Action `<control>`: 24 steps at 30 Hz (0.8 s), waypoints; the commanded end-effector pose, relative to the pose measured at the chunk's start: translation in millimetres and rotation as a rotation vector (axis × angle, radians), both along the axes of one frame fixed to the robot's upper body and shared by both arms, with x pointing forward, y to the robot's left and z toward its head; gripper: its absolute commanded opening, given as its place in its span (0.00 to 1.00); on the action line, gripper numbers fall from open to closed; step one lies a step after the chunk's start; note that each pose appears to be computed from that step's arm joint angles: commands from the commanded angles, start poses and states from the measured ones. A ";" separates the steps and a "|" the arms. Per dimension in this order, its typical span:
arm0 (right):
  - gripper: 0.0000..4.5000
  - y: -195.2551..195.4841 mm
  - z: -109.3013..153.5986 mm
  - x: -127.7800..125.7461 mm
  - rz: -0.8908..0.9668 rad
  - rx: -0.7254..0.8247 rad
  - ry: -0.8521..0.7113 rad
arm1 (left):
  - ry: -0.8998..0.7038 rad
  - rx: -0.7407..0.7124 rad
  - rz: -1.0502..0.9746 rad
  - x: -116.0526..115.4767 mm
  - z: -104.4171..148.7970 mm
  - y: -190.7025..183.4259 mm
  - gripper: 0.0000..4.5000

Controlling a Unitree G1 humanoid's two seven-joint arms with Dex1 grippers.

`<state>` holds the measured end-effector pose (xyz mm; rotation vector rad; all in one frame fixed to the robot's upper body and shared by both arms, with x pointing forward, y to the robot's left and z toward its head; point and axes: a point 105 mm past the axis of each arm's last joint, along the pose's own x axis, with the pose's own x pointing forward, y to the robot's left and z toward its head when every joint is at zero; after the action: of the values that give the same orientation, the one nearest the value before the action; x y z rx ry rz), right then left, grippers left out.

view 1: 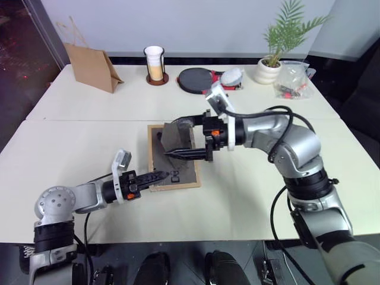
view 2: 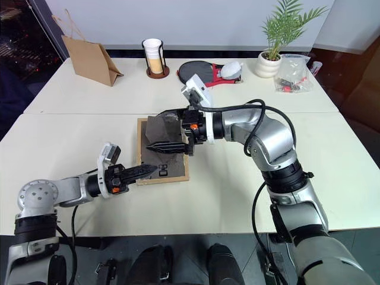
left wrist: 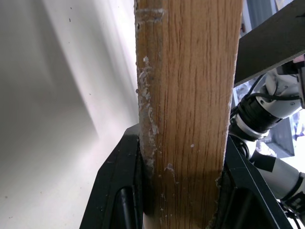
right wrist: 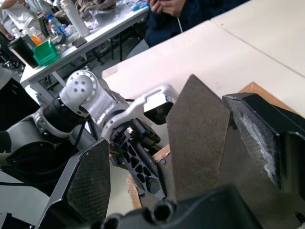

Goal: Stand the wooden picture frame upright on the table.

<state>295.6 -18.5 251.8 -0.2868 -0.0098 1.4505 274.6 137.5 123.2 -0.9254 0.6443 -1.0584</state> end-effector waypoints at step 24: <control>0.99 -49.7 -31.4 46.8 -0.104 -0.381 -1.525 | -0.094 -0.069 -0.081 -17.7 35.9 -9.5 0.23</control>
<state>349.0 -76.5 209.2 -1.5902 -0.7879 0.8538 258.3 130.6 141.4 -0.9183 0.6358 -1.1372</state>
